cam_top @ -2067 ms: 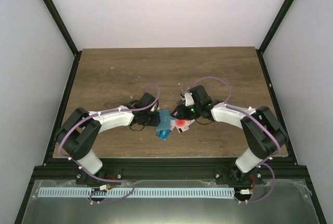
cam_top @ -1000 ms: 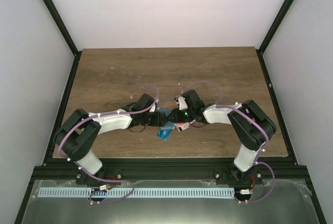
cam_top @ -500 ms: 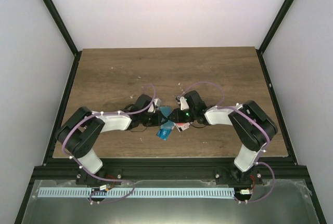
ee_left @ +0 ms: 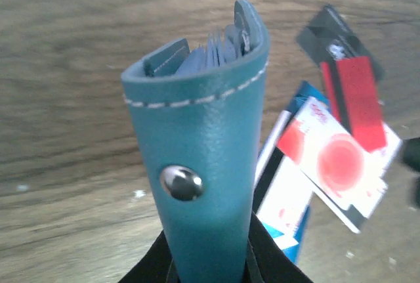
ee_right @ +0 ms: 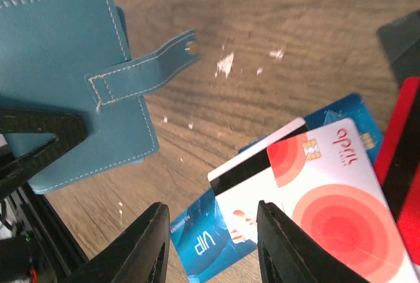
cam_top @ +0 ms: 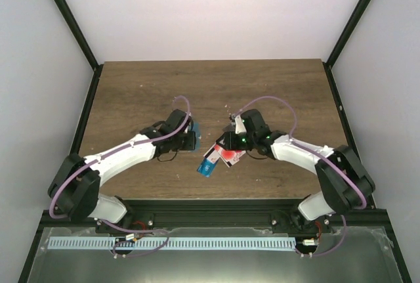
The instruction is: Put the credit cards into the card holder
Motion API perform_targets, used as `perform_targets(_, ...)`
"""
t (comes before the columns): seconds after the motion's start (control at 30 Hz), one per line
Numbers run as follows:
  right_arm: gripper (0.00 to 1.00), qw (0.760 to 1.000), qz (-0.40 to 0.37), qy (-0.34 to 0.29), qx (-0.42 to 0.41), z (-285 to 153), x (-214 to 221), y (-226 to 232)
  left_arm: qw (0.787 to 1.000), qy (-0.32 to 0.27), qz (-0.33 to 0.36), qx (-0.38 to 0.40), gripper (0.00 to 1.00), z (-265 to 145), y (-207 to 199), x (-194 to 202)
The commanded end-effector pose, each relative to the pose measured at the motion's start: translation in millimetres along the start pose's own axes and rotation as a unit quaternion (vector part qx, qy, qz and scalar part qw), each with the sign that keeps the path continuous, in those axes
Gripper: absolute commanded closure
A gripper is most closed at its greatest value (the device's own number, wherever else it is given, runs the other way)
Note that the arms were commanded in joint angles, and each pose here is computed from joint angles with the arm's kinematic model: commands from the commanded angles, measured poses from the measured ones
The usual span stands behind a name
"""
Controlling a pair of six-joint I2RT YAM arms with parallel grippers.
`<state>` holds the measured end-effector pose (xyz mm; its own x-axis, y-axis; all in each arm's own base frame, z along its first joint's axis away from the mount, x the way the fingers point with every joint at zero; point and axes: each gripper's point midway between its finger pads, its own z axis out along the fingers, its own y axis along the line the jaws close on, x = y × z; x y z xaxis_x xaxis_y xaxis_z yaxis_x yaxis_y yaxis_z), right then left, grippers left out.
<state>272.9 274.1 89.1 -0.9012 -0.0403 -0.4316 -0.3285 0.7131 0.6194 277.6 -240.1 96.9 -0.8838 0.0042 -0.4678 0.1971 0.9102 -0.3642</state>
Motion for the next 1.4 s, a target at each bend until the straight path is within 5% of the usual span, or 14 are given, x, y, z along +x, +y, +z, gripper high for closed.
perform_targets(0.0, 0.61, 0.999, 0.020, -0.035, 0.021, -19, -13, -10, 0.983, -0.003, 0.050, -0.176, 0.96, -19, 49, -2)
perform_targets(0.27, 0.60, 0.999, 0.032, -0.028, 0.030, -27, -1, -19, 0.920, 0.012, 0.083, -0.384, 0.96, -38, 91, 5)
perform_targets(0.6, 0.60, 0.997, 0.045, -0.027, 0.056, -35, 14, -32, 0.898, 0.075, 0.174, -0.397, 0.96, 12, 63, 35)
perform_targets(1.03, 0.59, 0.996, 0.040, -0.042, 0.070, -50, 6, -31, 0.916, 0.122, 0.218, -0.315, 0.46, 58, 17, 58)
perform_targets(1.23, 0.59, 0.998, 0.027, -0.048, 0.033, -49, -10, -11, 0.948, 0.106, 0.205, -0.221, 0.30, 45, -17, 48)
perform_targets(1.37, 0.60, 0.999, 0.024, -0.033, -0.026, -42, -16, 11, 0.967, 0.090, 0.172, -0.163, 0.28, 28, -23, 33)
